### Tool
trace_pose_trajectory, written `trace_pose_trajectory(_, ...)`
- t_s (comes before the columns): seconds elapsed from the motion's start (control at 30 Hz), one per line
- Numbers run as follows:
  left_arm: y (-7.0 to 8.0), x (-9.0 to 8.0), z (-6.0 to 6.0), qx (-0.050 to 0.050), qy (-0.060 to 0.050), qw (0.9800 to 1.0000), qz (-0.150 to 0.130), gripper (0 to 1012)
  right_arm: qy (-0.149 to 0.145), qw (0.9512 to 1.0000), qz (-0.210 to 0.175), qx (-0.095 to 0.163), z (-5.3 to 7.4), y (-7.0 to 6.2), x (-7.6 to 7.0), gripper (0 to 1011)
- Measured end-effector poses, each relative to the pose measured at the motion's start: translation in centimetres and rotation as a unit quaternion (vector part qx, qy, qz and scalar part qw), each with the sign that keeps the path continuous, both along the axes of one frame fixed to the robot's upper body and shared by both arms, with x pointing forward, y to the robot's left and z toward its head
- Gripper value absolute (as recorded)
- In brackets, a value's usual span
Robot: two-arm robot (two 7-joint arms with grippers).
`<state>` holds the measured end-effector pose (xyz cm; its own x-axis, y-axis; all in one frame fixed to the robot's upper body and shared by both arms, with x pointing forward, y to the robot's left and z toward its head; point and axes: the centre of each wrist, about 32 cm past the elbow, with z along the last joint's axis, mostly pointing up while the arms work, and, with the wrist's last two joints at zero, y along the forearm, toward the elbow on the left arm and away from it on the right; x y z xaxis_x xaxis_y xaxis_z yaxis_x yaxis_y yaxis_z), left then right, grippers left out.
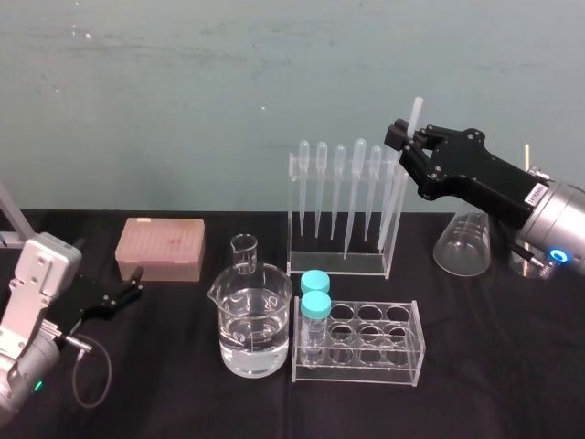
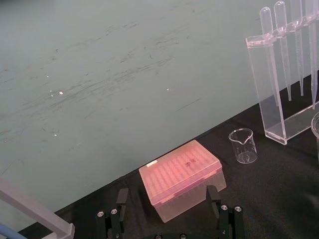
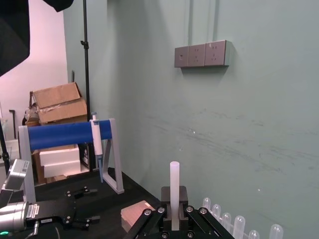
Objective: Pick up the stirring rod with one hand, then place it down.
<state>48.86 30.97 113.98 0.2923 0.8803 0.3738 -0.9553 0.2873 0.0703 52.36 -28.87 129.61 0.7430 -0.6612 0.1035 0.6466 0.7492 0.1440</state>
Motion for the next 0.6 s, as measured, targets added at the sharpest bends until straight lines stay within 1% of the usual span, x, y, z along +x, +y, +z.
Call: trace_pose_trajectory(0.6,0.0,0.0,0.0,0.0,0.0,1.0,0.0,1000,0.007,1.0,0.0,-0.002,-0.35,0.08,-0.13,72)
